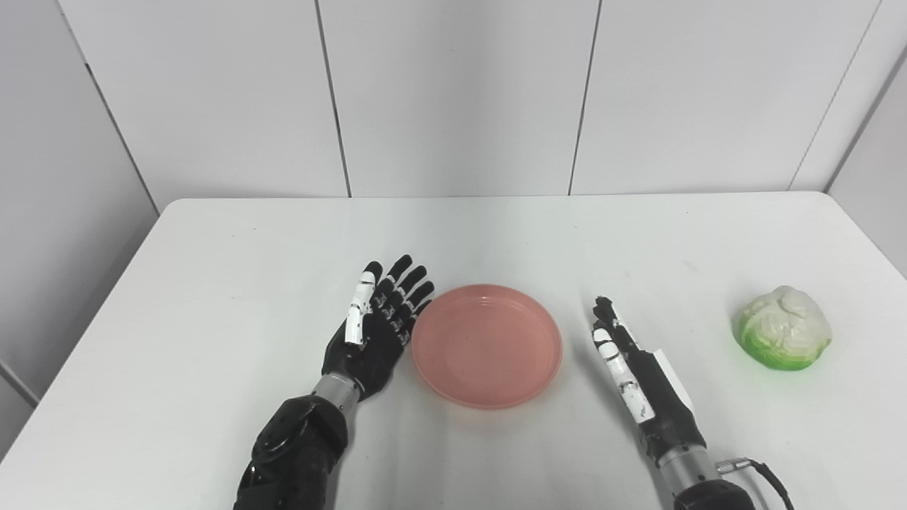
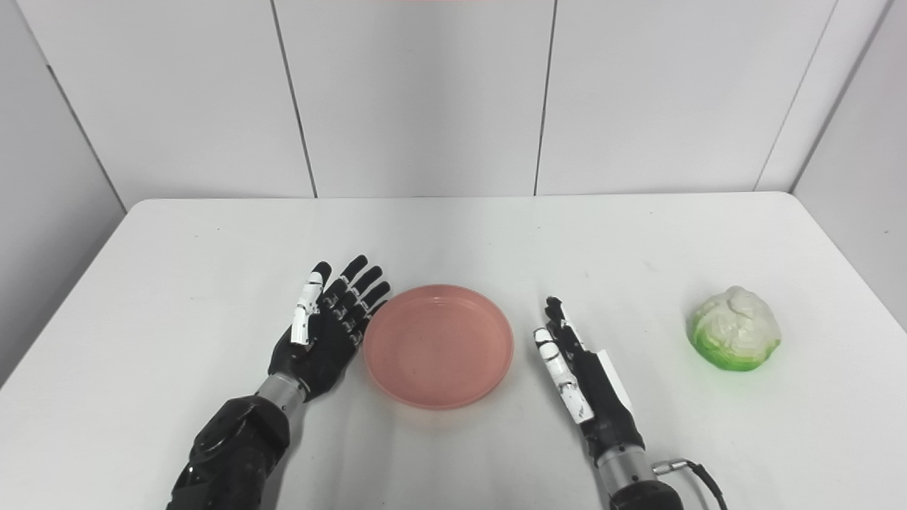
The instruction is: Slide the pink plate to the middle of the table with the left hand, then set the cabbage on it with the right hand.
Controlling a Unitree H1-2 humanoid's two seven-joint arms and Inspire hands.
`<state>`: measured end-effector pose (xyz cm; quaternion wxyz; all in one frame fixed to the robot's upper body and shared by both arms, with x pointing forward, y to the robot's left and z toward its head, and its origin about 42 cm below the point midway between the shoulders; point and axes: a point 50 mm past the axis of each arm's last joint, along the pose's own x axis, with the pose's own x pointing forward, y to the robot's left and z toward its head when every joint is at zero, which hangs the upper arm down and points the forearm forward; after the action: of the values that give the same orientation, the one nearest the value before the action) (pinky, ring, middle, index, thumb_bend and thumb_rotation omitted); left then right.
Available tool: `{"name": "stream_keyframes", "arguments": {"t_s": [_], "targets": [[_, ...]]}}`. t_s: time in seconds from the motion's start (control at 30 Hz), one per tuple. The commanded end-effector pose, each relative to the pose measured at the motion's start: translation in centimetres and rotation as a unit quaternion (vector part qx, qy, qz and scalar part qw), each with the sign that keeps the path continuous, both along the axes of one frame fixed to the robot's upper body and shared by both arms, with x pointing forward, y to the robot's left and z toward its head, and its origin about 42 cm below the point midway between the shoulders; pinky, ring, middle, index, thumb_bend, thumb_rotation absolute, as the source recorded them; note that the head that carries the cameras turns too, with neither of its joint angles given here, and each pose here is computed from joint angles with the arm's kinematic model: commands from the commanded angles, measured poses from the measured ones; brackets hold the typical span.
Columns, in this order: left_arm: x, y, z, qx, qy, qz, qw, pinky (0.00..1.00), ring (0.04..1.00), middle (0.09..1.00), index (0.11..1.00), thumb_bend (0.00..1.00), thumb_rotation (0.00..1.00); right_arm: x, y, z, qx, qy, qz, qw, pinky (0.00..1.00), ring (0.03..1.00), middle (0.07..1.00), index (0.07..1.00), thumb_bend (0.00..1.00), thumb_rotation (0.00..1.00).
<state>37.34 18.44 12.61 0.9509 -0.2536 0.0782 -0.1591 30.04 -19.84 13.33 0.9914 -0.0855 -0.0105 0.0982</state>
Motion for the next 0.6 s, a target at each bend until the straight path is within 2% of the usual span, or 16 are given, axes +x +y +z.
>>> {"name": "stream_keyframes", "arguments": {"t_s": [0.0,0.13,0.27,0.3,0.33,0.4,0.57], "targets": [[-1.0,0.6,-2.1,0.018,0.032,0.008,0.999,0.97,0.958,0.959,0.947,0.5,1.0,0.1,0.4,0.5,0.009,0.0,0.002,1.0,0.98,0.974,0.979,0.98,0.22,1.0],[-1.2,1.1,-2.6,0.022,0.032,0.011,0.999,0.95,0.945,0.946,0.933,0.5,1.0,0.3,0.0,1.2,-0.013,-0.023,-0.014,1.0,0.96,0.964,0.969,0.968,0.23,1.0],[-1.2,1.9,-2.9,0.027,0.028,0.013,0.999,0.92,0.927,0.933,0.916,0.52,1.0,0.7,-0.2,2.8,-0.029,-0.066,-0.035,0.997,0.88,0.915,0.922,0.918,0.41,1.0],[-1.1,2.1,-3.1,0.027,0.027,0.014,0.999,0.92,0.926,0.932,0.915,0.53,1.0,0.9,-0.3,3.6,-0.035,-0.088,-0.041,0.995,0.87,0.91,0.918,0.914,0.42,0.99],[-1.0,2.3,-3.3,0.027,0.025,0.014,0.999,0.92,0.925,0.932,0.915,0.53,1.0,1.0,-0.5,4.1,-0.039,-0.103,-0.045,0.993,0.83,0.892,0.905,0.902,0.43,0.94],[-0.9,2.6,-3.5,0.034,0.02,0.015,0.999,0.92,0.923,0.931,0.914,0.53,1.0,1.3,-0.8,5.3,-0.049,-0.129,-0.051,0.989,0.81,0.876,0.892,0.894,0.46,0.9],[-0.8,3.4,-3.8,0.042,0.009,0.018,0.999,0.92,0.924,0.928,0.913,0.54,1.0,1.5,-2.2,10.6,-0.071,-0.204,-0.08,0.973,0.78,0.852,0.88,0.887,0.57,0.84]]}}
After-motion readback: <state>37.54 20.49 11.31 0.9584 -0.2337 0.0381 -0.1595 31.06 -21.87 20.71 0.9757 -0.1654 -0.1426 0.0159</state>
